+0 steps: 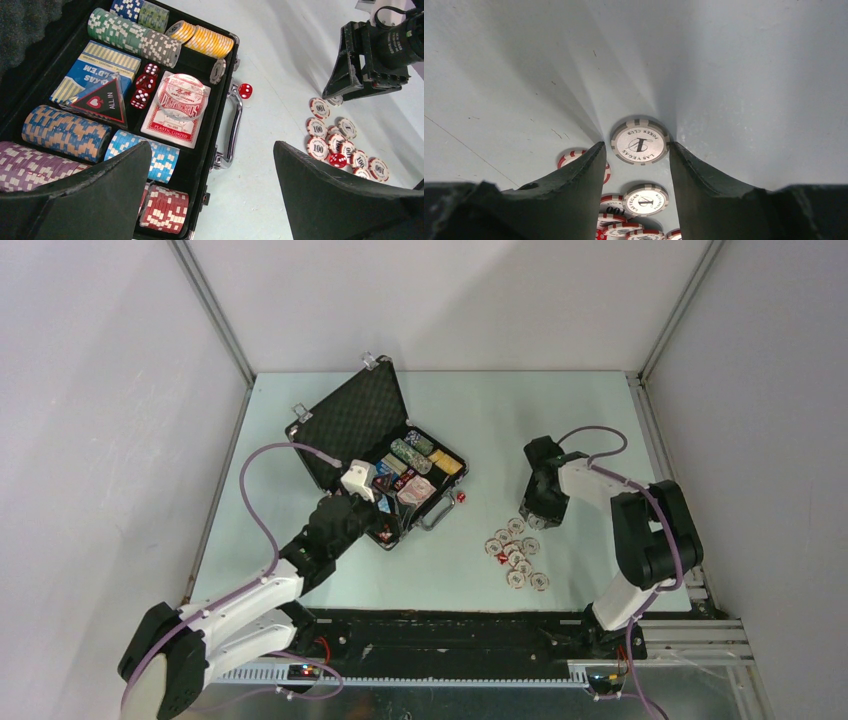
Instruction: Pack up texas hold em set
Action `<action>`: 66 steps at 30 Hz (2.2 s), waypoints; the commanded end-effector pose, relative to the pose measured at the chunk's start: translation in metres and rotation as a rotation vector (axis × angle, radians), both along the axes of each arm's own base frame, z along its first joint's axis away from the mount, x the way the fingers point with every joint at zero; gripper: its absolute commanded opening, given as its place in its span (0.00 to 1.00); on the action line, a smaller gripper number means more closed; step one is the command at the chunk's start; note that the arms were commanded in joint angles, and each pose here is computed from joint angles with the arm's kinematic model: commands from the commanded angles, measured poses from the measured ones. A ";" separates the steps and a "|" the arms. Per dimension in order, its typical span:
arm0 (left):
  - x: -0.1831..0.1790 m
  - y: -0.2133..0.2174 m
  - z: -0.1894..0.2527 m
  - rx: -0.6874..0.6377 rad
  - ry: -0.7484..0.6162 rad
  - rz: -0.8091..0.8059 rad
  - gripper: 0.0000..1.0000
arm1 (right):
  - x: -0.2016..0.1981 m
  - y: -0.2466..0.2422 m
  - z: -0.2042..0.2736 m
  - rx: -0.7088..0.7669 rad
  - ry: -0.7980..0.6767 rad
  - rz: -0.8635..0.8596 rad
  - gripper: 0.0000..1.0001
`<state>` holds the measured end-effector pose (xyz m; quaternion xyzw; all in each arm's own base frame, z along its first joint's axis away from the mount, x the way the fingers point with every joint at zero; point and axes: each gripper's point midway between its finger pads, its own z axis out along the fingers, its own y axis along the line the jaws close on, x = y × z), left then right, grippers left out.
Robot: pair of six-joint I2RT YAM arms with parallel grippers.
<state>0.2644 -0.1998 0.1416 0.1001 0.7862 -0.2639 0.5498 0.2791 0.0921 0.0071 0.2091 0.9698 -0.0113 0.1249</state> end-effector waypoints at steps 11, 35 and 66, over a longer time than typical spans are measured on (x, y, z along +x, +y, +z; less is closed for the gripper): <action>0.003 -0.007 0.025 -0.035 -0.064 -0.027 1.00 | 0.014 0.044 -0.009 0.036 -0.019 0.053 0.44; 0.002 -0.008 0.026 -0.043 -0.064 -0.035 1.00 | 0.005 0.071 -0.014 0.012 0.023 0.099 0.41; -0.028 -0.057 0.049 -0.182 -0.018 -0.161 1.00 | 0.016 0.080 0.026 -0.024 -0.087 0.143 0.82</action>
